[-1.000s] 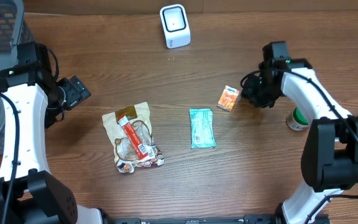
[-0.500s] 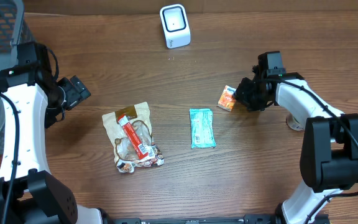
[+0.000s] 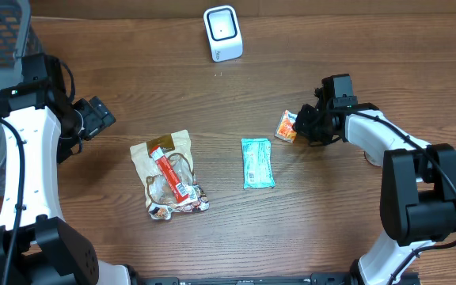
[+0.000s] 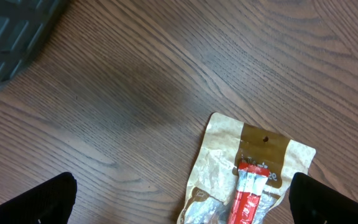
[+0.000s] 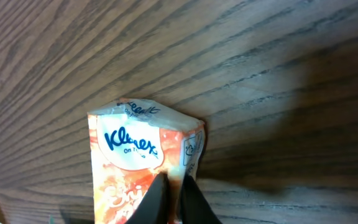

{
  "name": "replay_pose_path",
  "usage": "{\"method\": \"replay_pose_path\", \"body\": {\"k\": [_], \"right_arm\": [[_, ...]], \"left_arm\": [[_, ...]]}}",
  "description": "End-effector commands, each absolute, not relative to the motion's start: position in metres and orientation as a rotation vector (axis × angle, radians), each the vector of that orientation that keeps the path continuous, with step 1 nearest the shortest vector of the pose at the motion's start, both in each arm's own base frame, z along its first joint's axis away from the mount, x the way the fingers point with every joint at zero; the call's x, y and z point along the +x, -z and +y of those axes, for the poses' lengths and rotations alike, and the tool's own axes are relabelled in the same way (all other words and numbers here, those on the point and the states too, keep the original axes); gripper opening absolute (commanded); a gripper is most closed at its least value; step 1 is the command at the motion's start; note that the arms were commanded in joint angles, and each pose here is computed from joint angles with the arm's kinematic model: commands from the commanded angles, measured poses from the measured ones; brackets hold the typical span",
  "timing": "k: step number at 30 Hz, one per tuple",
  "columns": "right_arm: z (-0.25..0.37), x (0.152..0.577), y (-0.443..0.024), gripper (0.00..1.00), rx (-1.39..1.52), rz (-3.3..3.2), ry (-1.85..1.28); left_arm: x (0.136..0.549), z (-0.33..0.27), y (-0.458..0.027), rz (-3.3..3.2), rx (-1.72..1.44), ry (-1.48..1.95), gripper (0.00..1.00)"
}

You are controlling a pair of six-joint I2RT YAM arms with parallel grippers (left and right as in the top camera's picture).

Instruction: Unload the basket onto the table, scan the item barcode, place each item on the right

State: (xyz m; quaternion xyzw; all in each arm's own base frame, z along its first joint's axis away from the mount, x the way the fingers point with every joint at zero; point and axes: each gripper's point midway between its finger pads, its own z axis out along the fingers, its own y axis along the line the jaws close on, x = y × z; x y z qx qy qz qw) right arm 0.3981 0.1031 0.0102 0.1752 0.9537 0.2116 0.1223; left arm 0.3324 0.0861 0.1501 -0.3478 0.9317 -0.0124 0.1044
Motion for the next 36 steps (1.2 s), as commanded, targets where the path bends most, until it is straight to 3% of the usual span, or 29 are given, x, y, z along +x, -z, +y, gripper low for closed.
{"method": "replay_pose_path", "body": {"k": [1, 5, 9, 14, 21, 30, 36], "right_arm": [[0.11, 0.394, -0.015, 0.04, 0.501, 2.785, -0.695], [0.112, 0.403, -0.039, 0.04, 0.458, 2.749, -0.826], [0.095, 0.408, -0.065, 0.04, 0.437, 2.739, -0.736], [0.058, 0.4, -0.092, 0.04, 0.369, 2.768, -0.323], [0.009, 0.373, -0.11, 0.04, 0.215, 2.716, 0.513], [0.048, 0.355, -0.13, 0.04, -0.127, 2.558, 0.924], [0.068, 0.341, -0.109, 0.04, -0.259, 2.543, 1.061]], "left_arm": [[0.338, 0.086, -0.156, 2.739, -0.983, 0.032, 1.0], [0.338, 0.086, -0.156, 2.739, -0.983, 0.032, 1.0], [0.338, 0.085, -0.156, 2.74, -0.982, 0.032, 1.0], [0.338, 0.086, -0.156, 2.74, -0.982, 0.032, 1.0], [0.338, 0.086, -0.156, 2.739, -0.983, 0.032, 1.0], [0.338, 0.086, -0.156, 2.739, -0.983, 0.032, 1.0], [0.338, 0.086, -0.156, 2.739, -0.983, 0.032, 1.0]]}}
